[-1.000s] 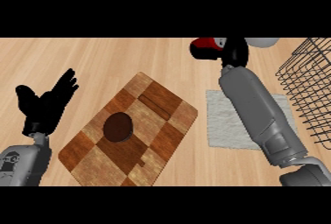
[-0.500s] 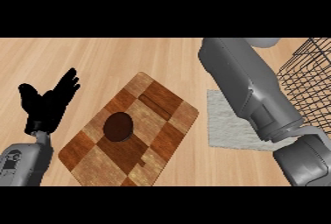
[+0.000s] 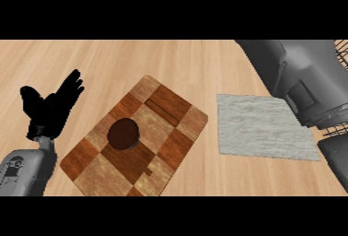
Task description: Pick the can from the placemat and place it in the basket
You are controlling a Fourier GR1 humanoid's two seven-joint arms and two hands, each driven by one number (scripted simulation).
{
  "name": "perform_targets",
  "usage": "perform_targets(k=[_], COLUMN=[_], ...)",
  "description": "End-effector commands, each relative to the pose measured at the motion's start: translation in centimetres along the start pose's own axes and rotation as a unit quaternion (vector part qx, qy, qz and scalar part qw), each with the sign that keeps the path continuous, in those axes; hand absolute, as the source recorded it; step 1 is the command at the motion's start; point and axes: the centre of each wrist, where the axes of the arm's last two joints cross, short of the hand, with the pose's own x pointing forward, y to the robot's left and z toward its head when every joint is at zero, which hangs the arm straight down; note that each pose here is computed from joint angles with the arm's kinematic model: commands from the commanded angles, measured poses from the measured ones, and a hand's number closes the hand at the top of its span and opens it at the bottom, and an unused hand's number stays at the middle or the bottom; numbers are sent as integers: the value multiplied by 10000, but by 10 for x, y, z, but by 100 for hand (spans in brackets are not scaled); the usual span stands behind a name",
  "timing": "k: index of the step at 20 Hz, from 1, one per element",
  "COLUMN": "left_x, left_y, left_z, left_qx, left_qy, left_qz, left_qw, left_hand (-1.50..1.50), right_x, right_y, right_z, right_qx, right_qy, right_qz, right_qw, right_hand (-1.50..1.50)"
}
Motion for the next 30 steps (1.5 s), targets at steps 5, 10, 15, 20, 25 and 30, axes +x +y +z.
perform_targets(k=[5, 10, 15, 20, 25, 30], left_x=[6, 14, -8, -6, -10, -16], left_y=[1, 13, 0, 13, 11, 22], left_z=[-3, -6, 6, 15, 4, 16], left_qx=[6, 75, 193, 180, 197, 295], left_qy=[-2, -54, 146, 102, 114, 161], left_qz=[14, 12, 86, 53, 37, 74], left_qw=[10000, 10000, 9997, 9998, 9997, 9994], left_hand=[0, 0, 0, 0, 0, 0], right_x=[15, -21, -40, -76, -89, -143], right_y=[-41, -30, -31, -10, -5, 13], right_z=[-48, -76, -94, -97, -99, -106], right_qx=[-827, -1177, -1426, -1296, -1248, -1311], right_qy=[980, 1254, 1467, 1523, 1504, 1511], right_qz=[131, 662, 906, 986, 986, 684], right_qw=[9917, 9829, 9746, 9748, 9757, 9774], right_hand=[150, 150, 150, 150, 150, 150])
